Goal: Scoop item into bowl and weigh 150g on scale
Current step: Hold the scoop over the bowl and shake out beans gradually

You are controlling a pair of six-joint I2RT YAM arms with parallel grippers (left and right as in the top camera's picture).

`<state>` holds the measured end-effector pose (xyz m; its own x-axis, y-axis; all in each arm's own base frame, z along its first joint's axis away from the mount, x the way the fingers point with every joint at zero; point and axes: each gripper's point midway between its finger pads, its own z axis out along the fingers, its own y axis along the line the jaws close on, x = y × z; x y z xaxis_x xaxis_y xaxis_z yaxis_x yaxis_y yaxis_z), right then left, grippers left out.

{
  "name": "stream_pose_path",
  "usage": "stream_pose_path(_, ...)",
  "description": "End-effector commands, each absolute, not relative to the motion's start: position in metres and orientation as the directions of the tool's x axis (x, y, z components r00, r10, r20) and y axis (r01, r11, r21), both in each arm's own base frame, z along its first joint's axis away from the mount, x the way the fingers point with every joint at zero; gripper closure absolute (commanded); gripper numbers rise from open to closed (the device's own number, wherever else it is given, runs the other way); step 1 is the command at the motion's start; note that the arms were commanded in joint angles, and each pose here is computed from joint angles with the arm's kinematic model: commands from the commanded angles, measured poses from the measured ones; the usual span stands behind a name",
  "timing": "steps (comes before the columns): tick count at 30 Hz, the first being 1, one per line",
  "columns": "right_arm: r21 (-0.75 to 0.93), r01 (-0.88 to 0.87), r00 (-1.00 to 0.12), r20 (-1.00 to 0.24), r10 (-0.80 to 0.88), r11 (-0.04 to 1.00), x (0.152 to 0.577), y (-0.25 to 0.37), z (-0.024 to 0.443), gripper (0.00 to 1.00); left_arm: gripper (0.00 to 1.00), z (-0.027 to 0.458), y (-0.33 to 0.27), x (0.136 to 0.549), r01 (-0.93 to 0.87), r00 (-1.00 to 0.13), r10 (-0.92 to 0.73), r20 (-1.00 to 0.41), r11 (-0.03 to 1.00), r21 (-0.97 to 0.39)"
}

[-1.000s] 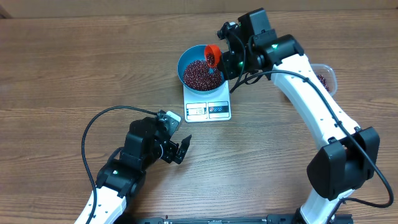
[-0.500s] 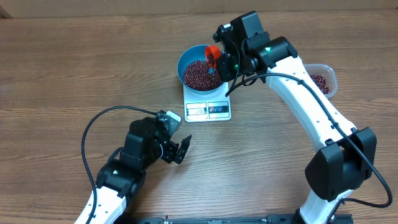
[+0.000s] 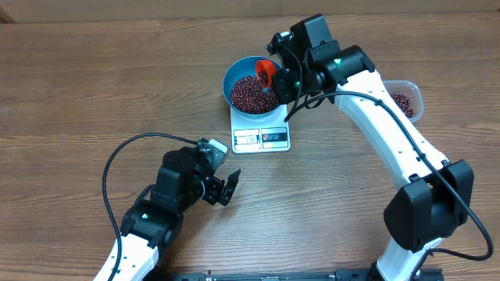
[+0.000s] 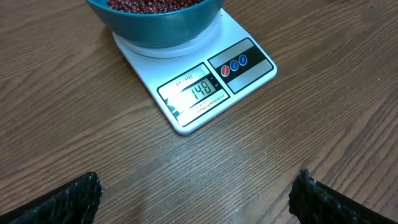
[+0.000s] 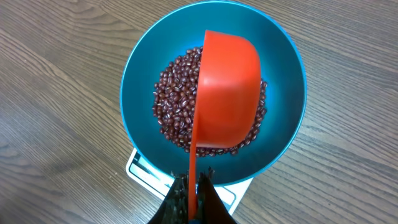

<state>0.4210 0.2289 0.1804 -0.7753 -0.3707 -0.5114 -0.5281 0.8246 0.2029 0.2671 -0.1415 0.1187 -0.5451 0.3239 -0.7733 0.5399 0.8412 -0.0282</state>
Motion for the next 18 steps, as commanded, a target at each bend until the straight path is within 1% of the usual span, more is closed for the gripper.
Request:
stream_pose_path(1, 0.221, -0.545, -0.751, -0.557, -0.354, 0.809, 0.4240, 0.2314, 0.2013, 0.96, 0.00, 0.1162, -0.1428, 0.2654, 0.545, -0.549, 0.324, -0.771, 0.838, -0.036)
stream_pose_path(10, 0.211, -0.541, -0.751, -0.557, -0.355, 0.814, 0.4251, 0.2298, 0.2008, 0.96, 0.01, 0.1163, -0.1428, 0.2655, 0.545, -0.548, 0.324, -0.771, 0.838, -0.035)
stream_pose_path(18, 0.121, -0.532, -0.739, -0.550, -0.390, 0.838, 0.4249, 0.2299, 0.1967, 0.96, 0.01, 0.1162, -0.1428, 0.2655, 0.545, -0.548, 0.324, -0.771, 0.838, -0.035)
